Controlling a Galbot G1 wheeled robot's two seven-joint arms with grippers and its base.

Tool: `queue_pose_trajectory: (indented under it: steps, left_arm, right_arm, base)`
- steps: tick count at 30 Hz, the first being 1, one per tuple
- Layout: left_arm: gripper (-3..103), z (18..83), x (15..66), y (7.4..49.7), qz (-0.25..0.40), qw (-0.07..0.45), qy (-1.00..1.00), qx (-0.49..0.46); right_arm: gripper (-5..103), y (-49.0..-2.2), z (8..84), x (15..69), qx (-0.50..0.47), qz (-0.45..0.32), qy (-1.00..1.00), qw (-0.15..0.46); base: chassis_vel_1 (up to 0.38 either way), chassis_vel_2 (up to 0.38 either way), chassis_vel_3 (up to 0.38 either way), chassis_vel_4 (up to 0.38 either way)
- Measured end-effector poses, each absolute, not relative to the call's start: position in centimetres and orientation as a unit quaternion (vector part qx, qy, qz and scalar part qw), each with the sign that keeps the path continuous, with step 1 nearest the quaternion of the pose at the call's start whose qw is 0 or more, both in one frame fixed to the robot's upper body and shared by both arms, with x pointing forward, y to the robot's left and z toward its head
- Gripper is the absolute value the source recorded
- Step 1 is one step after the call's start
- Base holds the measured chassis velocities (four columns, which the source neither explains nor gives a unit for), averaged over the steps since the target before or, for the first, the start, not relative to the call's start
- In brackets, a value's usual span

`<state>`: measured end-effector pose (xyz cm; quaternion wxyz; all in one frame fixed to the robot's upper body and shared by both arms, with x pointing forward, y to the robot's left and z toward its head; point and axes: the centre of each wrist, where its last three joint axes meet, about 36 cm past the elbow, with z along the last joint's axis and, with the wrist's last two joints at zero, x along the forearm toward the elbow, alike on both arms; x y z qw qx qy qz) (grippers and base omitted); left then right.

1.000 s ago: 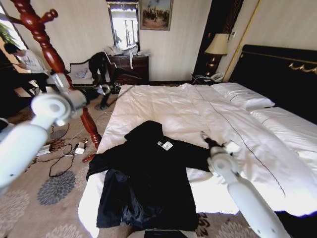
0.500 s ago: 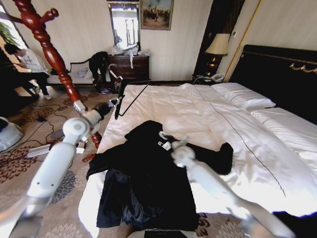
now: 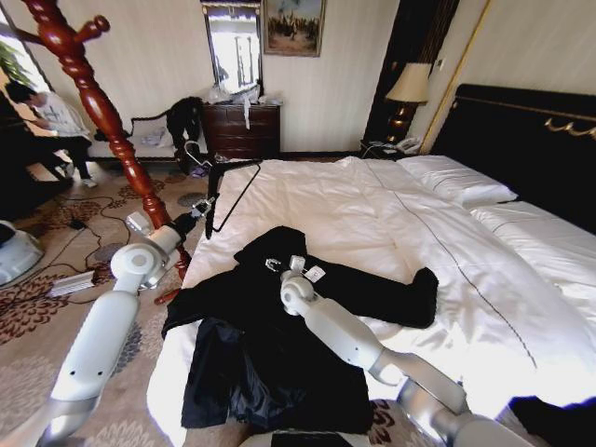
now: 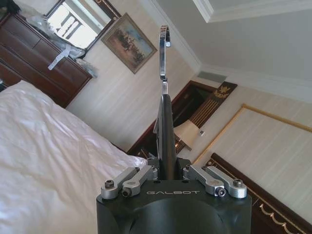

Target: Pick up the clothes from the bed and hang them on the clothes hanger.

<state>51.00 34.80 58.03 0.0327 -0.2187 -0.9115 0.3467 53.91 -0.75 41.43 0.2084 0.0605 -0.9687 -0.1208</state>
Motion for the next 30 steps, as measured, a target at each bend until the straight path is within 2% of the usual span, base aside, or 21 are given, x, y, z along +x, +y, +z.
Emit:
queue_pose_trajectory:
  steps: [1, 3, 4, 5, 7, 9, 11, 24, 30]
  left_arm:
    - [16, 58.0, 51.0, 34.8, 0.347, 0.033, -0.912, -0.219]
    - [16, 57.7, 50.8, 35.0, 0.345, 0.035, -0.913, -0.213]
    - [16, 57.7, 50.8, 35.0, 0.345, 0.035, -0.913, -0.213]
    - [16, 57.5, 50.7, 35.1, 0.344, 0.037, -0.914, -0.211]
    - [16, 57.3, 50.5, 35.4, 0.341, 0.039, -0.916, -0.207]
    - [16, 57.3, 50.3, 35.4, 0.339, 0.040, -0.917, -0.206]
    - [16, 57.3, 50.0, 35.6, 0.335, 0.042, -0.919, -0.205]
    - [16, 57.5, 49.7, 36.0, 0.327, 0.043, -0.922, -0.204]
    - [16, 57.5, 49.3, 35.7, 0.326, 0.043, -0.921, -0.208]
  right_arm:
    - [96, -0.7, 41.4, 53.9, 0.061, -0.121, -0.969, 0.208]
    - [85, -0.1, 41.1, 53.4, 0.064, -0.104, -0.972, 0.201]
    - [85, -0.1, 41.1, 53.4, 0.064, -0.104, -0.972, 0.201]
    - [80, 0.1, 40.6, 53.2, 0.060, -0.086, -0.974, 0.199]
    - [88, 0.2, 39.8, 53.1, 0.048, -0.053, -0.977, 0.200]
    - [90, 0.3, 39.3, 53.0, 0.041, -0.034, -0.979, 0.198]
    - [98, 0.8, 38.2, 53.3, 0.030, -0.007, -0.980, 0.195]
    - [100, 2.8, 37.6, 53.6, 0.034, -0.014, -0.985, 0.168]
    - [100, 3.0, 36.1, 54.3, 0.009, 0.040, -0.988, 0.150]
  base:
    - [0.000, 0.000, 0.000, 0.000]
    - [0.000, 0.000, 0.000, 0.000]
    - [0.000, 0.000, 0.000, 0.000]
    - [0.000, 0.000, 0.000, 0.000]
    - [0.000, 0.000, 0.000, 0.000]
    - [0.000, 0.000, 0.000, 0.000]
    - [0.000, 0.000, 0.000, 0.000]
    - [0.000, 0.000, 0.000, 0.000]
    - [0.000, 0.000, 0.000, 0.000]
